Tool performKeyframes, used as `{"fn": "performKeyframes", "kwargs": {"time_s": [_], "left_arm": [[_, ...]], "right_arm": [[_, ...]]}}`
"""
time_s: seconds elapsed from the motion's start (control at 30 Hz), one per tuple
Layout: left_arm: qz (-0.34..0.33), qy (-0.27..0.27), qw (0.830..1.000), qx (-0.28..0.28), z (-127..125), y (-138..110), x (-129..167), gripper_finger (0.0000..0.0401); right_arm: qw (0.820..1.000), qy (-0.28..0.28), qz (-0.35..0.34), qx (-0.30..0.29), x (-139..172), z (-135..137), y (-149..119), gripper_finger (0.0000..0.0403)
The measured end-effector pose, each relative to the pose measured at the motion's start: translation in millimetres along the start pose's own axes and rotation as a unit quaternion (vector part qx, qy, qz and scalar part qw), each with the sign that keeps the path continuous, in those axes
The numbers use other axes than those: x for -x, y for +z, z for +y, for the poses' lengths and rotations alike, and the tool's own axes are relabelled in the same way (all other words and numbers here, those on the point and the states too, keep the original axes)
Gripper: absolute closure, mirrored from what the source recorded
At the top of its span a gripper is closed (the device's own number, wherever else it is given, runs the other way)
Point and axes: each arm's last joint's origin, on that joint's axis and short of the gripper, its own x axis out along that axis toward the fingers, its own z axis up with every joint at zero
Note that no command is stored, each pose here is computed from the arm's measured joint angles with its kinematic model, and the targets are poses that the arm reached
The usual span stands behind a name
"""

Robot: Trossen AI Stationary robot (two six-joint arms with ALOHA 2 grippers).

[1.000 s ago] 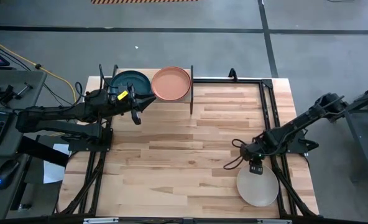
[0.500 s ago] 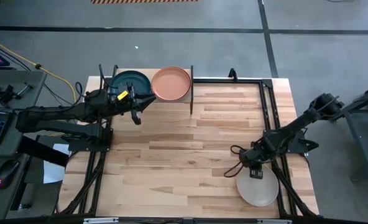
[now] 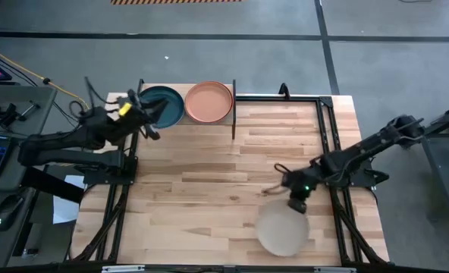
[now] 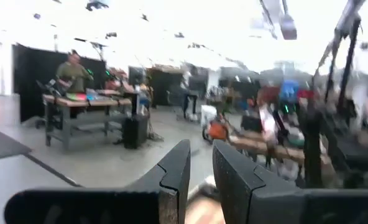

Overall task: Place and stack plates onto a shelf
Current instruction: Stack the white plate on top of the dark blue plate on the shelf

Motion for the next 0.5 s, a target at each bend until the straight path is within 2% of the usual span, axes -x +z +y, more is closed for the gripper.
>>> {"fn": "performKeyframes", "kwargs": {"time_s": [0.1,0.2,0.37,0.5], "left_arm": [[-0.039,0.021,0.998,0.049,5,11,8,0.0341],[-0.081,0.020,0.991,0.101,8,22,14,0.0341],[-0.141,0.003,0.985,0.100,9,35,19,0.0341],[-0.151,-0.006,0.984,0.095,9,37,18,0.0341]], "right_arm": [[0.997,0.013,-0.071,-0.007,20,7,30,0.0402],[0.986,0.007,-0.169,-0.012,44,11,69,0.0402],[0.950,-0.017,-0.311,-0.004,90,20,147,0.0403],[0.917,-0.048,-0.396,-0.021,124,21,213,0.0403]]}}
